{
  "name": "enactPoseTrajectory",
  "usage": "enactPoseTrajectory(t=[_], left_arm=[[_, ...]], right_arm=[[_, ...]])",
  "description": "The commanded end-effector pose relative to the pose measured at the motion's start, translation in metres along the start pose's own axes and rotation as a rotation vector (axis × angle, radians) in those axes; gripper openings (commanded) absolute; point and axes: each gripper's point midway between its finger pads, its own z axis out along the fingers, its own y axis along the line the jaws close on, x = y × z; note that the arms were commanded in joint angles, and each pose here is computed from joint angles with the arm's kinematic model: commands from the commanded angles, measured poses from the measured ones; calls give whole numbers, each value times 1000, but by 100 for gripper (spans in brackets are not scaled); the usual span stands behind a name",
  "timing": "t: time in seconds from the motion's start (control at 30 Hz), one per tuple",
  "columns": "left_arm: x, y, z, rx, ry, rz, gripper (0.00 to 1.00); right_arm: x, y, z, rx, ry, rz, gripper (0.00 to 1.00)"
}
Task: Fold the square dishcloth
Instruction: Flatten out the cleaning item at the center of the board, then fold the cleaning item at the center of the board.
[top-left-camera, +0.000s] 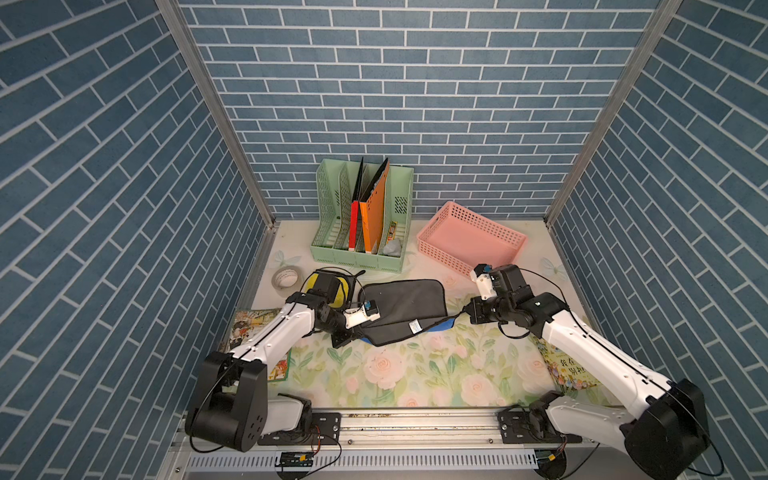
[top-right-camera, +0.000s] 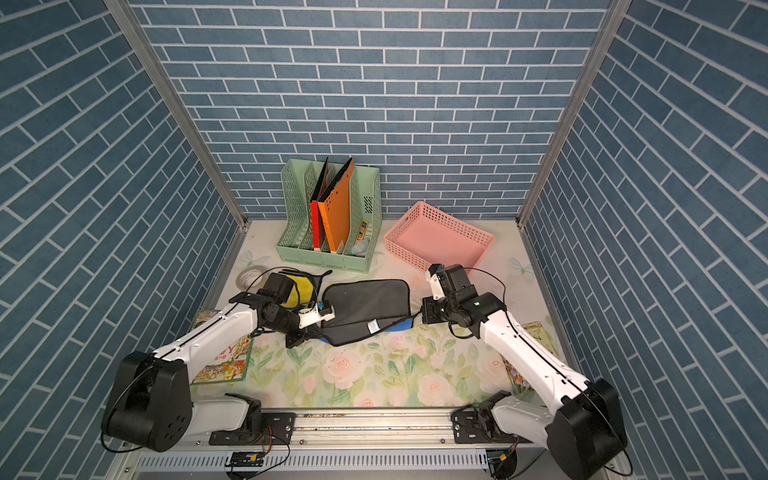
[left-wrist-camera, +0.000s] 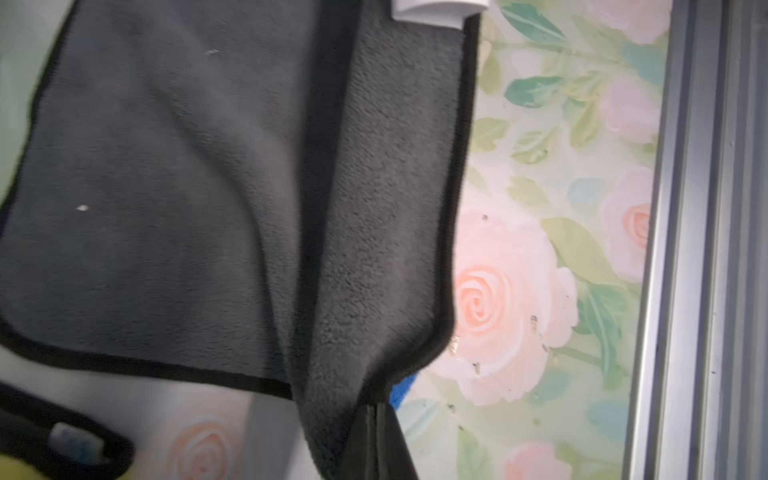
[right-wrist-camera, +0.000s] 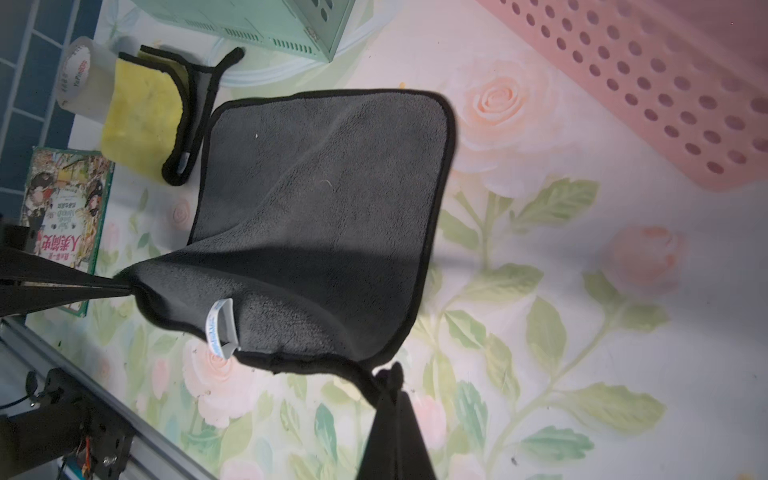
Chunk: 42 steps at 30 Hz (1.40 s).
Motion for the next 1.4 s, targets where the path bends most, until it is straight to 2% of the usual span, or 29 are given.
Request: enactPoseTrajectory(t=[0.0,0.07,0.1,0.13,0.17,0.27,0.37,0.5,0.57,0.7,0.93,1.03,1.13,1.27,1.37], left_arm=[[12,-29,2,17,61,84,0],[4,-36,2,51,42,78,0],[0,-37,2,61,29,68,8],[-4,-36,3,54,18,56,24],[-4,-34,5,39,16,62,33],[9,-19,15,-44,75,106,47],[17,-19,19,-55,128,199,55],[3,-53,14,101,141,295,66],[1,-68,18,162,176,347,67],[18,-86,33,222,255,418,66],[26,-82,40,186,289,458,62],[28,-75,43,150,296,467,57],[32,-75,49,142,290,465,48],[40,-95,48,219,306,467,19],[43,-104,42,257,321,465,2]], right_arm=[[50,10,-10,-50,133,6,0],[67,17,-13,-64,169,8,0],[75,20,-14,-69,185,8,0],[80,21,-15,-66,197,9,0],[84,19,-15,-56,203,15,0],[85,13,-14,-26,201,19,0],[81,13,-7,-14,206,17,0],[76,12,3,3,229,9,0],[72,12,5,12,232,4,0],[64,12,4,26,220,1,0],[57,12,2,33,204,3,0],[55,13,3,31,204,1,0],[53,13,3,31,202,2,0],[53,13,0,34,202,3,0],[53,12,-4,40,203,5,0]])
